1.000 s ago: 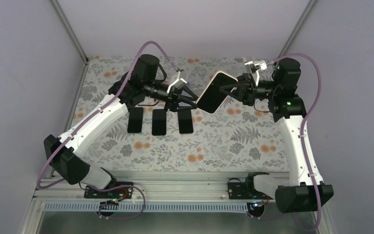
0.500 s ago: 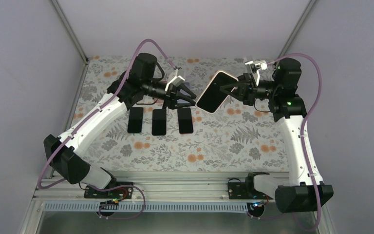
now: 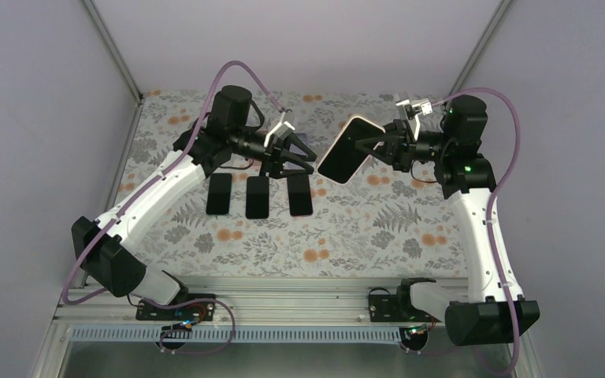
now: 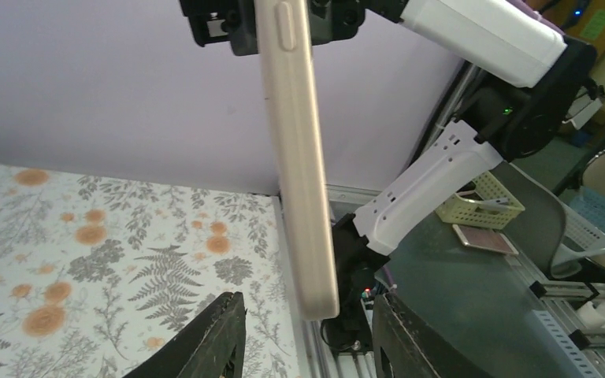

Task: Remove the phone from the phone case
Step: Adjust the phone, then remove the phone case from the phone.

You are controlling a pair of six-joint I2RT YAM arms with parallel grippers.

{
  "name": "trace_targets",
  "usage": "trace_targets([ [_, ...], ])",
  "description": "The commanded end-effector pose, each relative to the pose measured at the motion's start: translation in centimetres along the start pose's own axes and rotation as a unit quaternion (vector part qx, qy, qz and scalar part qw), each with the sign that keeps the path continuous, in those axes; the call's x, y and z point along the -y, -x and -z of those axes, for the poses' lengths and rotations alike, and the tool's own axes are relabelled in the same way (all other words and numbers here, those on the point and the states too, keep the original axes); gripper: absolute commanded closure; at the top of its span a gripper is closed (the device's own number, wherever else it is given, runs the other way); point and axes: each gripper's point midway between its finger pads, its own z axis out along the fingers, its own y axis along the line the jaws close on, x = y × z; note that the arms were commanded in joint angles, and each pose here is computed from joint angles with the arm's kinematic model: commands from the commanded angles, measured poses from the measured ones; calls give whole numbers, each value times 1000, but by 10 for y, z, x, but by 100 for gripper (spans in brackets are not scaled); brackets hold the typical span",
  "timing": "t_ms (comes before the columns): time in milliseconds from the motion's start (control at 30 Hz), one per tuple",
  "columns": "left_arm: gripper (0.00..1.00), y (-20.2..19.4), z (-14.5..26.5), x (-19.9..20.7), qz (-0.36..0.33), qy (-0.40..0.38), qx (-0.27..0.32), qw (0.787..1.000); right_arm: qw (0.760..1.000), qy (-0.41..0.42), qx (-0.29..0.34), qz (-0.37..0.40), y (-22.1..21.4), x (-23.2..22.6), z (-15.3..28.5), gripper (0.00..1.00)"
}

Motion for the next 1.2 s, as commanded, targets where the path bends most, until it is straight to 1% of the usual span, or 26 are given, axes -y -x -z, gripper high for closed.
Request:
trace_targets([
  [0, 59, 5, -1, 17, -21, -38, 10, 999, 1000, -6, 4, 17, 5, -4, 2, 96],
  [167, 61, 0, -8, 6, -15, -7, -1, 1000, 1000, -5, 4, 16, 5, -5, 2, 96],
  [267, 66, 1, -9, -2, -10, 9, -2, 1000, 1000, -5, 4, 16, 5, -5, 2, 96],
  [500, 76, -1, -8, -6, -8, 17, -3, 1000, 1000, 5, 2, 16, 3, -8, 2, 96],
  [833, 89, -6, -6, -32, 4, 78, -10, 997, 998, 60, -8, 14, -3, -28, 4, 96],
  [1167, 92, -13, -6, -50, 15, 111, -17, 994, 996, 84, -12, 15, -4, -37, 5, 96],
])
